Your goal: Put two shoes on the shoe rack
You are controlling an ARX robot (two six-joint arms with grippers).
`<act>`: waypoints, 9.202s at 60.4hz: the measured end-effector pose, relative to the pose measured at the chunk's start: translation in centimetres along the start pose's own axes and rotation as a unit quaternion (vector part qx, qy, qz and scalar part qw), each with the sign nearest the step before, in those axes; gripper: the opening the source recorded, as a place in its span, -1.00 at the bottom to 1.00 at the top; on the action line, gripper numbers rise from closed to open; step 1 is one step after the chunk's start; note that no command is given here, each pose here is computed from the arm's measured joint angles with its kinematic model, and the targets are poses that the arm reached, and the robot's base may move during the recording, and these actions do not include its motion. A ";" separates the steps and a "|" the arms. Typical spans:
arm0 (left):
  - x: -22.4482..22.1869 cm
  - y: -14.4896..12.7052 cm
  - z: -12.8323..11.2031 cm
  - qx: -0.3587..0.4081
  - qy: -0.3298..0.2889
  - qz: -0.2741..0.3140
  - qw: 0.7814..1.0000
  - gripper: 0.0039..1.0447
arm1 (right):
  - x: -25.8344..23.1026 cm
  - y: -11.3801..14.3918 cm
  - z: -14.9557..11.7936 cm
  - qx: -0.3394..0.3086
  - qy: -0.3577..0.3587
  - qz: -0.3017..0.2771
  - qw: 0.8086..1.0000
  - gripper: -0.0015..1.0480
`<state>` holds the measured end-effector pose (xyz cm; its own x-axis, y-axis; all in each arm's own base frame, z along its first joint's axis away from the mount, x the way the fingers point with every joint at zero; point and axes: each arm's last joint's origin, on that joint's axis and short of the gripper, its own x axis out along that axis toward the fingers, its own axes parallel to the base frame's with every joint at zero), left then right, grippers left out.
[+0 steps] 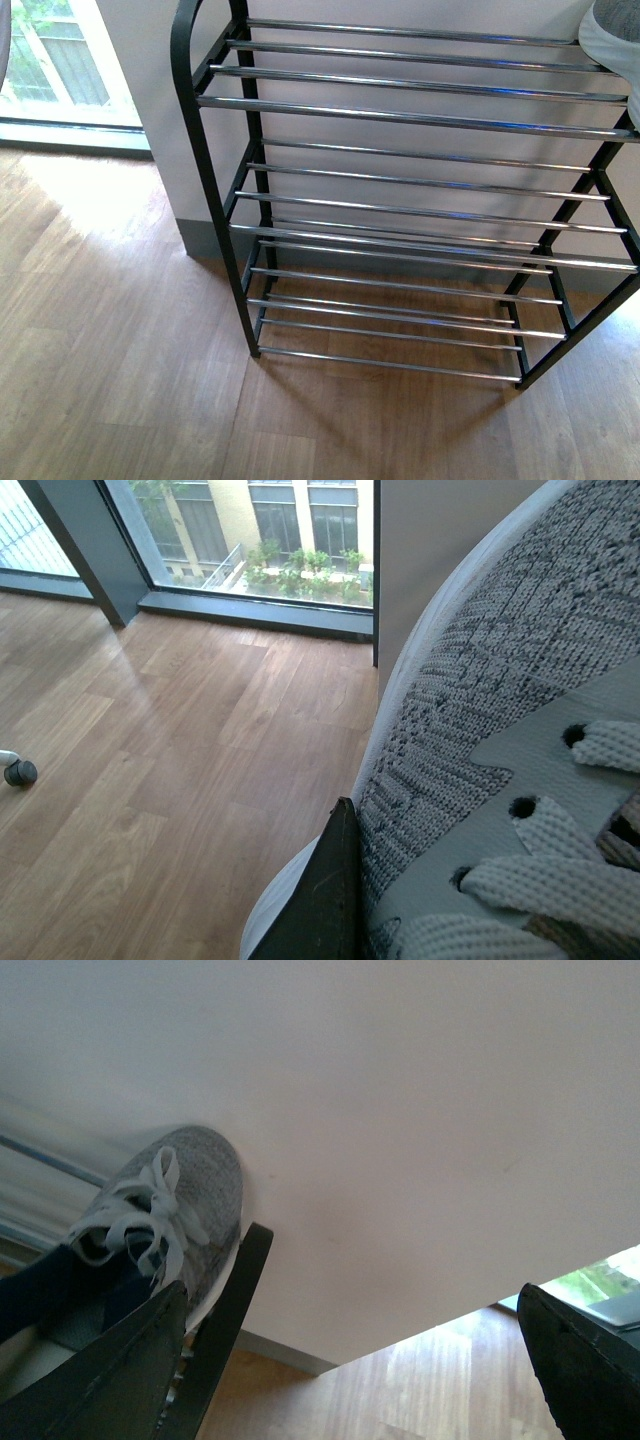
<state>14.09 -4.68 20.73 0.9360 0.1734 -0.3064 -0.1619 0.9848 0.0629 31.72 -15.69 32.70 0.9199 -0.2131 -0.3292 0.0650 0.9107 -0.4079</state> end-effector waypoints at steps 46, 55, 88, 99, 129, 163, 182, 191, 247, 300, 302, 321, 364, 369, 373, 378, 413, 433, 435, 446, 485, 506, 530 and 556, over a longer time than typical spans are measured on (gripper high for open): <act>0.0 0.0 0.0 0.000 0.000 0.001 1.000 -0.97 | -12.5 11.4 -9.9 0.187 -0.182 0.063 0.963 -0.41; 0.0 0.0 0.0 0.000 0.000 -0.001 1.000 -0.97 | -13.2 13.4 -11.1 0.193 -0.179 0.066 0.962 -0.85; 0.0 0.0 0.0 0.000 0.000 0.000 1.000 -0.97 | -15.5 17.6 -14.1 0.194 -0.182 0.070 0.961 -0.97; 0.0 0.0 0.0 0.000 0.000 0.000 1.000 -0.97 | -16.3 19.0 -14.5 0.193 -0.185 0.074 0.961 -0.97; 0.0 0.0 0.0 0.000 0.000 0.000 1.000 -0.97 | -17.2 19.2 -15.5 0.195 -0.197 0.067 0.959 -0.97; 0.0 0.0 0.0 0.000 0.000 0.001 1.000 -0.97 | -18.4 19.2 -16.4 0.194 -0.194 0.068 0.959 -0.97; 0.0 0.0 0.0 0.000 0.000 0.000 1.000 -0.97 | -18.4 19.2 -16.4 0.194 -0.194 0.068 0.959 -0.26; 0.0 0.1 0.0 0.000 -0.001 0.005 1.000 -0.97 | -18.4 19.2 -16.3 0.194 -0.195 0.070 0.959 0.21; 4.2 -2.6 9.9 -0.181 0.013 -0.115 0.977 -0.97 | -18.4 19.3 -16.4 0.195 -0.193 0.068 0.959 0.82; 22.7 -22.5 12.0 -0.307 0.306 -0.143 0.890 -0.97 | -18.4 19.3 -16.4 0.195 -0.193 0.068 0.959 0.82; 23.1 -23.0 11.8 -0.314 0.311 -0.142 0.886 -0.97 | -18.4 19.3 -16.4 0.195 -0.193 0.068 0.959 0.82; 23.9 -24.7 11.5 -0.338 0.323 -0.146 0.872 -0.97 | -18.4 19.3 -16.4 0.195 -0.193 0.068 0.959 0.82; 17.4 -24.5 14.3 -0.404 0.327 -0.229 0.823 0.86 | -18.4 19.3 -16.4 0.195 -0.194 0.068 0.959 0.82; 15.9 -23.5 15.2 -0.378 0.290 -0.240 0.846 0.82 | -18.4 19.3 -16.4 0.195 -0.194 0.068 0.959 0.82; 14.7 -22.4 15.9 -0.350 0.252 -0.234 0.871 0.83 | -18.4 19.3 -16.4 0.195 -0.193 0.068 0.959 0.82; 13.6 -20.9 17.2 -0.313 0.177 -0.224 0.906 0.83 | -18.4 19.3 -16.4 0.194 -0.194 0.069 0.959 0.82; -3.7 2.5 5.9 -0.087 -0.073 0.110 0.987 0.83 | -18.4 19.3 -16.4 0.194 -0.194 0.069 0.959 0.82; -2.4 3.7 -0.1 -0.032 -0.153 -0.087 0.984 0.09 | -18.4 19.3 -16.4 0.194 -0.194 0.069 0.959 0.82; -2.4 3.8 -0.3 -0.030 -0.158 -0.090 0.983 -0.01 | -18.4 19.3 -16.4 0.194 -0.194 0.069 0.959 0.82; -1.9 4.9 -1.9 -0.025 -0.154 -0.089 0.984 -0.66 | -18.4 19.3 -16.4 0.194 -0.194 0.069 0.959 0.82; -2.1 5.0 -5.0 -0.022 -0.157 -0.088 0.984 -0.98 | -18.4 19.3 -16.4 0.194 -0.194 0.069 0.959 0.82; -2.0 5.0 -5.2 -0.022 -0.155 -0.088 0.984 -0.97 | -18.4 19.3 -16.4 0.194 -0.194 0.069 0.959 0.82; -2.0 5.0 -5.2 -0.022 -0.156 -0.088 0.984 0.48 | -18.4 19.3 -16.4 0.194 -0.194 0.069 0.959 0.82; -2.0 5.0 -5.2 -0.021 -0.156 -0.087 0.984 0.83 | -18.4 19.3 -16.4 0.194 -0.194 0.069 0.959 0.82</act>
<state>9.78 -0.04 16.71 1.0000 -0.0034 -0.0029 0.0034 1.0000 -0.0067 9.68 -0.02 16.97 0.9999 -0.0019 0.0143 0.0021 0.9999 -0.0101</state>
